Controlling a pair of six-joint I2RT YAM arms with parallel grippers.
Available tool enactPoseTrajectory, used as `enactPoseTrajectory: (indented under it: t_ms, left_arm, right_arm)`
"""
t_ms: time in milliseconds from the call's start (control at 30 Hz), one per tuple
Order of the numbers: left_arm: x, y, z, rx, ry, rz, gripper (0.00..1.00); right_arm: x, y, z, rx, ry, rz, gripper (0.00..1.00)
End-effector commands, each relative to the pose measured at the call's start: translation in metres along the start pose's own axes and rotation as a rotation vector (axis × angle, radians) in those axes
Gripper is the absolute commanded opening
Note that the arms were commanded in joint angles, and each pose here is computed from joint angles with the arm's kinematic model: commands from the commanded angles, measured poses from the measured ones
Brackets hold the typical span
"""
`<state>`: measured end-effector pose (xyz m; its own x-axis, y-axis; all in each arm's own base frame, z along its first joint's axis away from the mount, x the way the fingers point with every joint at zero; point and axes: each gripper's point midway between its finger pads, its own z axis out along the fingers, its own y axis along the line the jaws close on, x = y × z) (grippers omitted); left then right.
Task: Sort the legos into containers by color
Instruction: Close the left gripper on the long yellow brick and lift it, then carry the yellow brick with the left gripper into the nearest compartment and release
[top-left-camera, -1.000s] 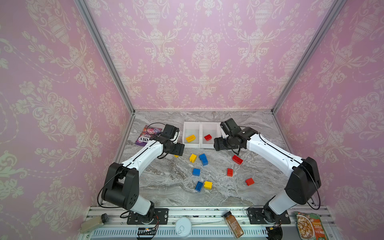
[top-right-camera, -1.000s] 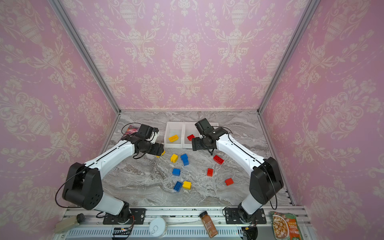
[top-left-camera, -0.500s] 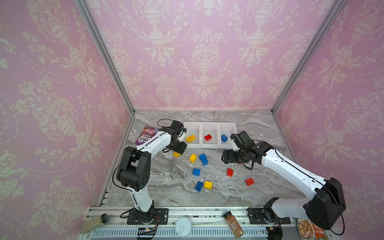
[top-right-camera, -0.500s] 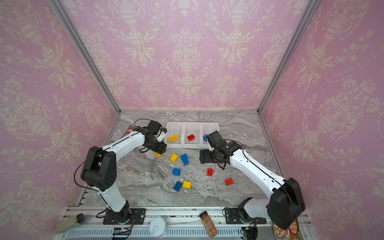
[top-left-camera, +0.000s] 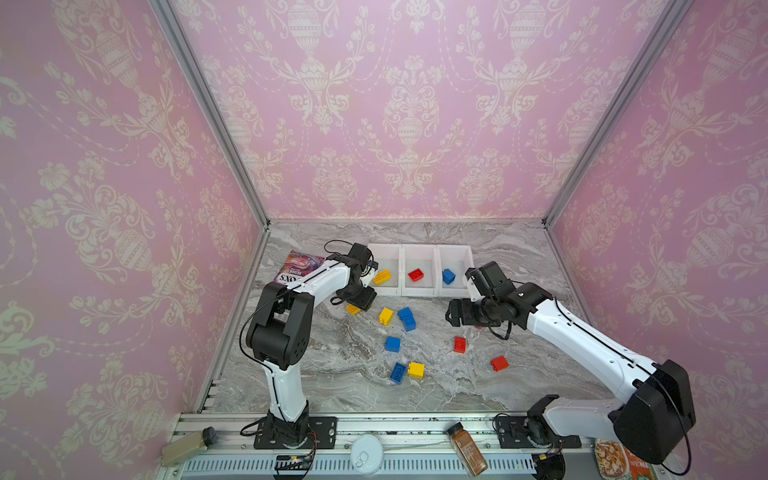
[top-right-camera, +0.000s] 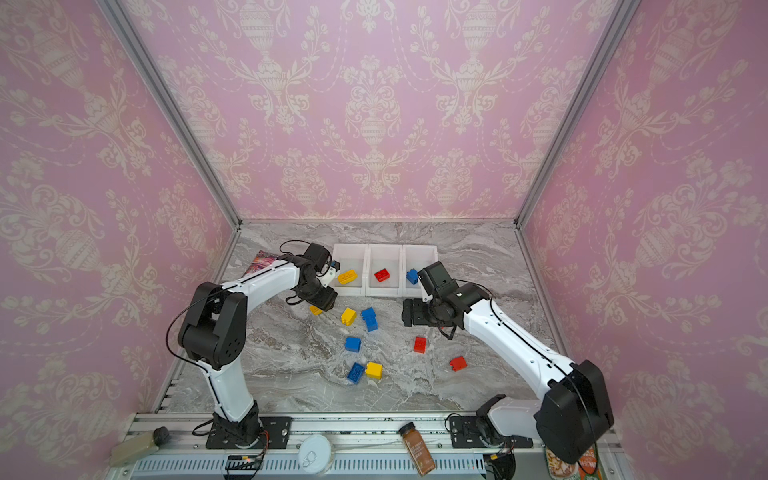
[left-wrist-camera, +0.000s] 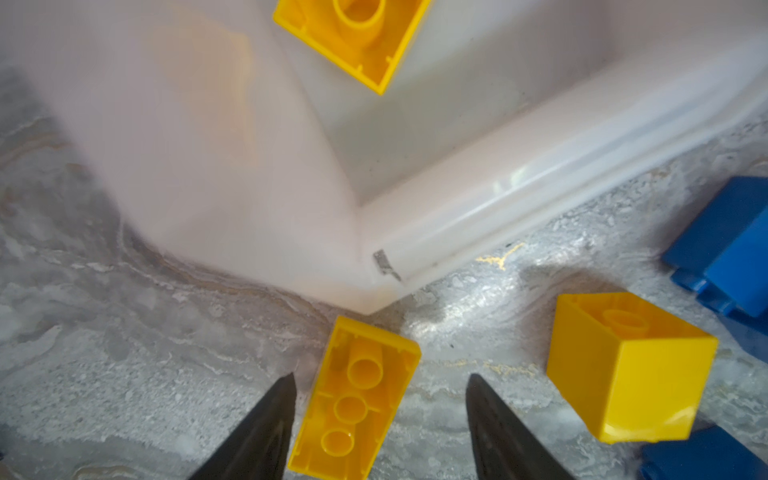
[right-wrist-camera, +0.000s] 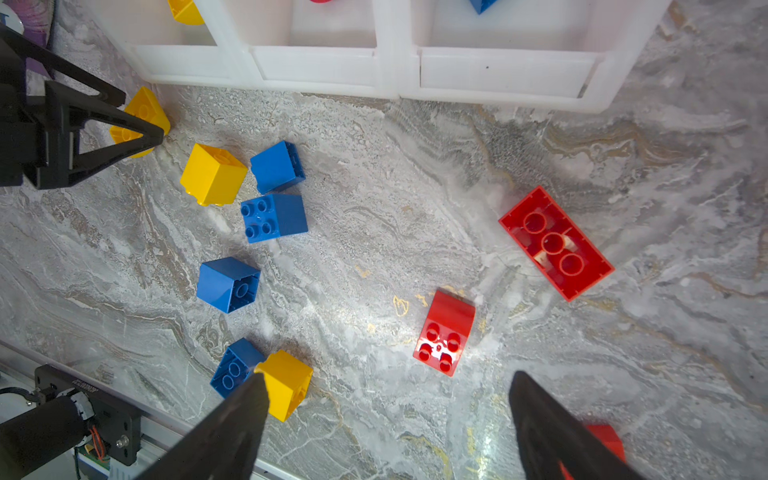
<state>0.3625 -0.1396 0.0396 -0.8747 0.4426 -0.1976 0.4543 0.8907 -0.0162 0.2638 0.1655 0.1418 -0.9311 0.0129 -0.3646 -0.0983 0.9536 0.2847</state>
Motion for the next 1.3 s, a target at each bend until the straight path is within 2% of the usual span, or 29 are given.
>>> enactPoseTrajectory:
  t_ms: [0, 233, 467, 700, 867, 1067, 1267]
  left_arm:
    - [0.007, 0.003, 0.011, -0.019, 0.048, 0.014, 0.63]
    - [0.009, 0.003, 0.013, -0.018, 0.049, 0.002, 0.50]
    - [0.009, -0.003, 0.005, -0.001, 0.033, -0.016, 0.28]
    - [0.006, -0.020, -0.021, 0.002, -0.029, -0.004, 0.21]
    - [-0.008, -0.034, -0.054, 0.010, -0.114, 0.017, 0.21]
    - [-0.050, -0.038, -0.091, 0.009, -0.264, 0.034, 0.22]
    - [-0.100, -0.030, -0.088, -0.033, -0.322, 0.052, 0.22]
  right_arm:
    - [0.002, -0.002, -0.004, -0.010, -0.006, 0.010, 0.92]
    - [0.003, -0.006, -0.006, -0.006, -0.013, 0.017, 0.92]
    - [0.005, -0.009, -0.005, -0.003, -0.015, 0.026, 0.92]
    - [0.004, -0.010, -0.004, -0.002, -0.017, 0.030, 0.92]
    - [0.002, -0.010, -0.005, -0.003, -0.021, 0.035, 0.92]
    - [0.003, -0.013, -0.002, 0.009, -0.020, 0.041, 0.92]
    - [0.005, -0.015, -0.002, 0.009, -0.024, 0.054, 0.92]
